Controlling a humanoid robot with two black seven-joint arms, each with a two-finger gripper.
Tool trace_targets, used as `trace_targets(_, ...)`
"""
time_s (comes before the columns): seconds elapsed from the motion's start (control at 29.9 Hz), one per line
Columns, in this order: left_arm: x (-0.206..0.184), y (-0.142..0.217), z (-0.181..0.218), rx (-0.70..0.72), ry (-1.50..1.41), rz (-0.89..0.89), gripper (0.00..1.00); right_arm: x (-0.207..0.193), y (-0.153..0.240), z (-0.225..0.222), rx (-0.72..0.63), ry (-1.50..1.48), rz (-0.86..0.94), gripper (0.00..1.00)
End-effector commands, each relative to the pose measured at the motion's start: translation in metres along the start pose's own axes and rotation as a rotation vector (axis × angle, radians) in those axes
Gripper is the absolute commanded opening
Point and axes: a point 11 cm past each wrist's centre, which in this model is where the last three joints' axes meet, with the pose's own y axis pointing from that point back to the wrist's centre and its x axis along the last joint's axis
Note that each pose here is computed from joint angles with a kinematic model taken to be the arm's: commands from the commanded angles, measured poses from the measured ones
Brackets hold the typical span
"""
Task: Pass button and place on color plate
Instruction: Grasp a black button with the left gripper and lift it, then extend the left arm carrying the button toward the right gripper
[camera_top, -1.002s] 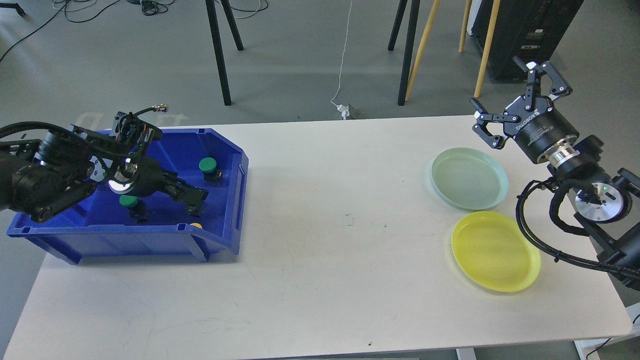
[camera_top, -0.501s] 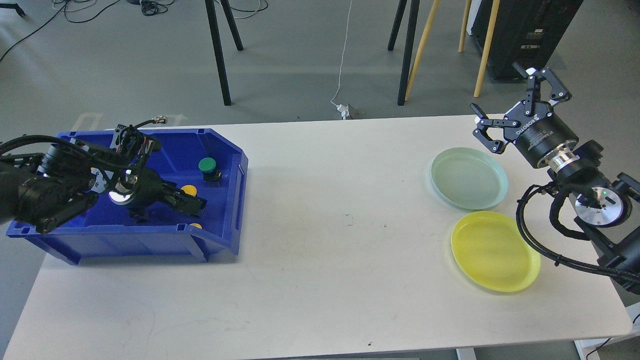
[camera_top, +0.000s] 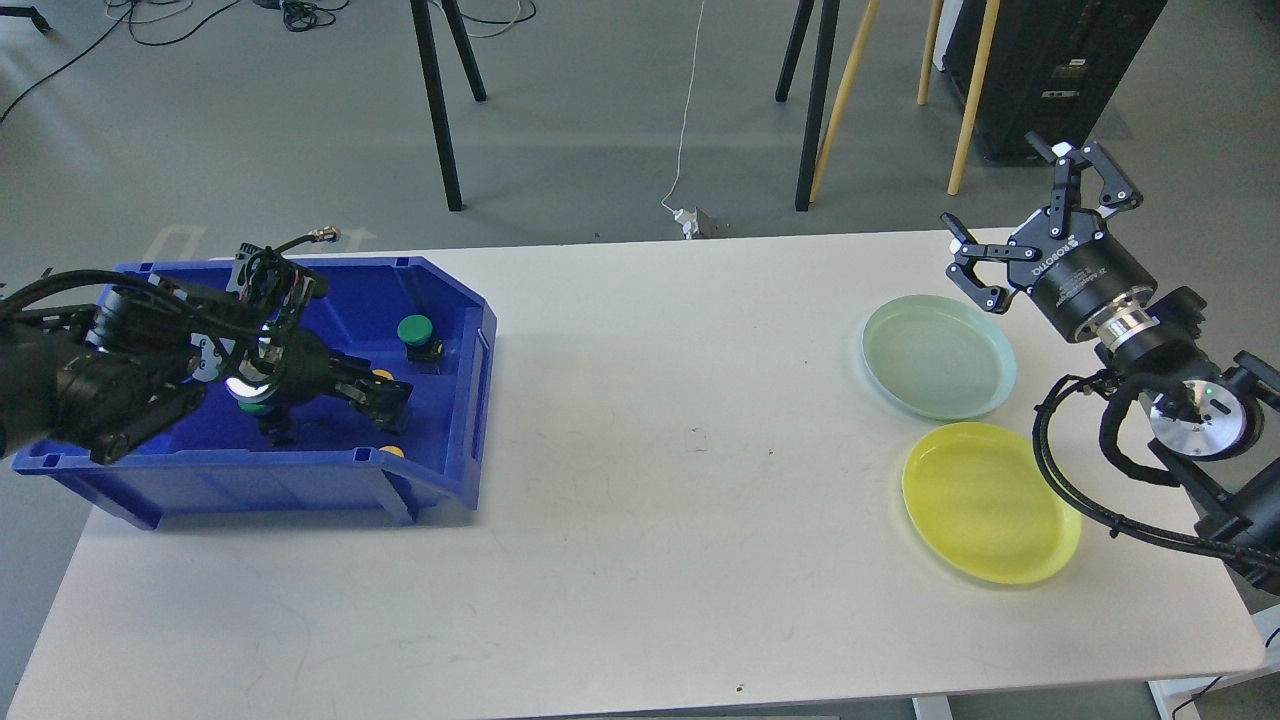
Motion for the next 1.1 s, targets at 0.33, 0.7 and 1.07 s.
trace_targets(0.33, -0.003, 0.0, 0.0, -0.002, 0.003, -0.004, 0.11, 0.004, 0.005, 0.005, -0.008, -0.006, 0.012, 1.0)
trace_targets(0.7, 0.046, 0.073, -0.01, -0.033, 0.023, 0.1, 0.06, 0.009, 0.005, 0.002, -0.006, 0.0, 0.028, 1.0)
trace_targets(1.07, 0.124, 0.129, 0.095, -0.606, 0.378, 0.38, 0.06, -0.014, -0.001, -0.027, 0.0, 0.099, -0.007, 1.0)
